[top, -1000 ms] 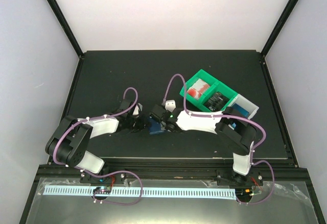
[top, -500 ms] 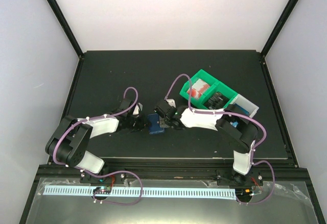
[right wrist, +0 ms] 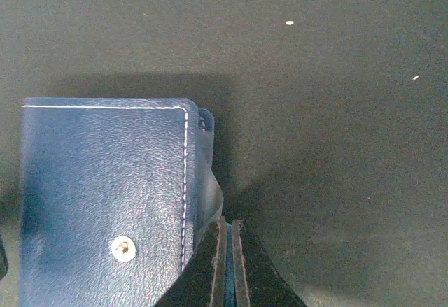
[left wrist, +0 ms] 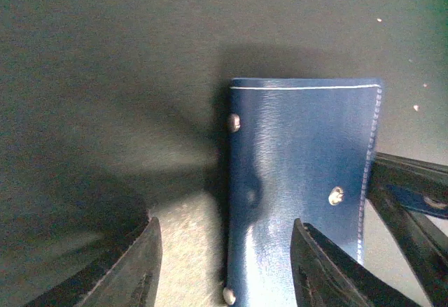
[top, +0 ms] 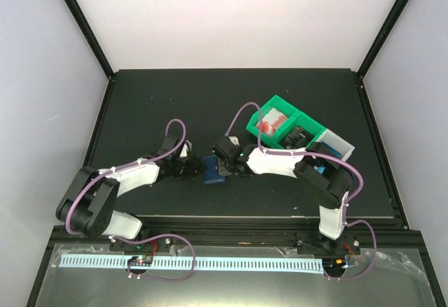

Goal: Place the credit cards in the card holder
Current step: Open the card holder at the center of the board.

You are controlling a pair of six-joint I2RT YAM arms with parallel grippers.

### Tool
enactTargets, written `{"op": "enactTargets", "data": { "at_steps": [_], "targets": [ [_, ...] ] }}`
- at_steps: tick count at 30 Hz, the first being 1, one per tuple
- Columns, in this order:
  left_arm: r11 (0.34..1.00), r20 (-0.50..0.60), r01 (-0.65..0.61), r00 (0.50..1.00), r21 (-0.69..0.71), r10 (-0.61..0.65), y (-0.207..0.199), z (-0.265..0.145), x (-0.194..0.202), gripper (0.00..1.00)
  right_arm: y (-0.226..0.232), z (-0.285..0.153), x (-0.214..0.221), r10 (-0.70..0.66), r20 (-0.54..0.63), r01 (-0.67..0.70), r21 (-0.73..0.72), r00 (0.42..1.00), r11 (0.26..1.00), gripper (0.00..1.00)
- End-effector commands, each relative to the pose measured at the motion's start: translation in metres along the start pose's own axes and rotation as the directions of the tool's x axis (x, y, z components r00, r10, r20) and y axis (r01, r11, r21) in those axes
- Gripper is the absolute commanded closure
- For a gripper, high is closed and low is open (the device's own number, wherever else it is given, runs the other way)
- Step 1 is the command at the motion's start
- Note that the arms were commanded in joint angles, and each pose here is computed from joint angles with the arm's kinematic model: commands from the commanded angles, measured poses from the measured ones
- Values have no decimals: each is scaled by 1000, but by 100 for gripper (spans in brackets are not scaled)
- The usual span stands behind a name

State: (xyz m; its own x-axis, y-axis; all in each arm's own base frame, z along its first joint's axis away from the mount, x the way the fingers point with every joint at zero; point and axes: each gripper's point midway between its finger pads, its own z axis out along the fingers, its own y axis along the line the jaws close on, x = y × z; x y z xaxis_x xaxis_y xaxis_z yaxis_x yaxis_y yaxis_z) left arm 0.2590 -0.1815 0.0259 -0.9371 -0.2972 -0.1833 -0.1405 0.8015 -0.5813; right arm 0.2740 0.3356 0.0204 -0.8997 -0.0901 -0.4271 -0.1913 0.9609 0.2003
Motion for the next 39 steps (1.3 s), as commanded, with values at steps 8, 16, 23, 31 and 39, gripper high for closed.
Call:
{"op": "enactTargets", "data": {
  "at_steps": [8,16,23,31,39],
  "targets": [
    [990,91,-115,990,79,107,-26,-41,-8,26,29,-60,-29,-31,44,37,-137,999,990,99],
    [965,89,-174,983,194,159,-49,-46,-6,18,38,-70,-32,-37,45,44,-182,998,982,99],
    [968,55,-173,985,184,165,-45,-39,-2,18,40,-67,-28,-44,31,49,-192,999,980,99],
    [977,-11,-174,984,123,177,-34,-28,1,8,43,-72,-31,-46,41,54,-210,998,976,99],
    [988,-45,-148,988,-43,146,-4,-23,1,17,40,-71,-30,-46,43,53,-196,998,979,99]
  ]
}}
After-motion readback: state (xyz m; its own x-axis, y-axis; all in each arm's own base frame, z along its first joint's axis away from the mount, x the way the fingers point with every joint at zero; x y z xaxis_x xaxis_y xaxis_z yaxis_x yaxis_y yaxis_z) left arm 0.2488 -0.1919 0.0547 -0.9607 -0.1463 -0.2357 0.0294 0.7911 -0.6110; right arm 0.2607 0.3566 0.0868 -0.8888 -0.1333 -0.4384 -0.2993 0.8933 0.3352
